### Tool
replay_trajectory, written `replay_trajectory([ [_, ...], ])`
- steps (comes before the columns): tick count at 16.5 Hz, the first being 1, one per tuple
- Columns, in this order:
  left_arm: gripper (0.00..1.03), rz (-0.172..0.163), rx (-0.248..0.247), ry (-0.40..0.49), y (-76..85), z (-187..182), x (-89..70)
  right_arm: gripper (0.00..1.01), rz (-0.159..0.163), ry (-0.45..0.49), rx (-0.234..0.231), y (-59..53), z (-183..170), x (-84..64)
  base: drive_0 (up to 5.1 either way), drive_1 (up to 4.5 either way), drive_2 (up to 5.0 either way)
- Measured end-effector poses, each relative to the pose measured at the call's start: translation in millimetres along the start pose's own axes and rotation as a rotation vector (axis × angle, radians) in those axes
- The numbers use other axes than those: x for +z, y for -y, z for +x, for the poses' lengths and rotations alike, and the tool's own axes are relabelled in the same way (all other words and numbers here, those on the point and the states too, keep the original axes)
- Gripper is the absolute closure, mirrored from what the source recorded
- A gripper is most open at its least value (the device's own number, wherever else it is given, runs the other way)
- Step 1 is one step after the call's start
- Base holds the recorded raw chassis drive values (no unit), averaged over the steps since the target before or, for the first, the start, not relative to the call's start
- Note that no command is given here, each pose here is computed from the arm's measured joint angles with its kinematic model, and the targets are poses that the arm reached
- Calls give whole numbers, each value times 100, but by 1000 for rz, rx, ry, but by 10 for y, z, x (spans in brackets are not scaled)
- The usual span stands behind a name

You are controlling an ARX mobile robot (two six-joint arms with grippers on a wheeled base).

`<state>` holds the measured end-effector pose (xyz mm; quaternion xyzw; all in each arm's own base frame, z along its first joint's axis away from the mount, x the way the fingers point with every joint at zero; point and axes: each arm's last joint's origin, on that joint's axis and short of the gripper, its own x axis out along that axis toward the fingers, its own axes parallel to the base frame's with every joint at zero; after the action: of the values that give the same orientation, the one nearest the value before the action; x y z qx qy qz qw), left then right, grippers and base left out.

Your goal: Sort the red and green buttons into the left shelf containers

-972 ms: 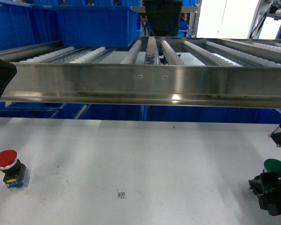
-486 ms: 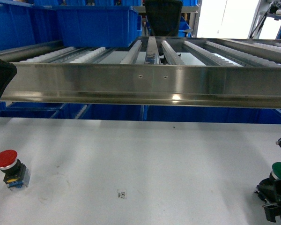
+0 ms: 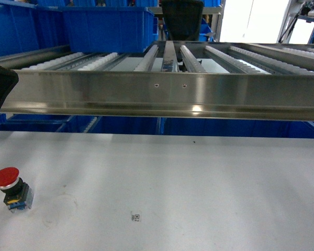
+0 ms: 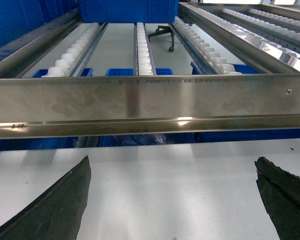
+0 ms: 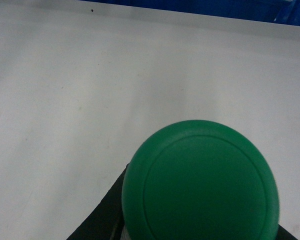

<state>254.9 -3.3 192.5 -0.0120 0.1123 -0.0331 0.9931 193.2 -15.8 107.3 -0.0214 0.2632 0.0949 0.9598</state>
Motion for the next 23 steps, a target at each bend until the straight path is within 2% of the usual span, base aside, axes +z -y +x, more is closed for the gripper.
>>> replay_trajectory([
  [4,5,0,0,0,0,0,0,66,9,10,19,-208,-499,-256,0,0,0],
  [6,5,0,0,0,0,0,0,66,-2,92,12,-279,-680,-198,0,0,0],
  [7,5,0,1,-3,0,1,-3,66,-8,144,5,-283,-722,-160,0,0,0],
  [10,5,-5,85,-33,-21,44,-71,66,4,128,4,-282,-717,-174,0,0,0],
  [13,5,-23,113,-92,-16,106,-187,66,3,132,3,-282,-719,-170,0,0,0],
  [16,5,-16,121,-149,25,213,-317,66,3,132,3,-282,-719,-170,0,0,0],
  [19,5,-2,174,-159,12,330,-412,66,3,132,3,-282,-719,-170,0,0,0],
  [23,5,-12,199,-249,-36,432,-588,67,3,132,3,-282,-719,-171,0,0,0],
])
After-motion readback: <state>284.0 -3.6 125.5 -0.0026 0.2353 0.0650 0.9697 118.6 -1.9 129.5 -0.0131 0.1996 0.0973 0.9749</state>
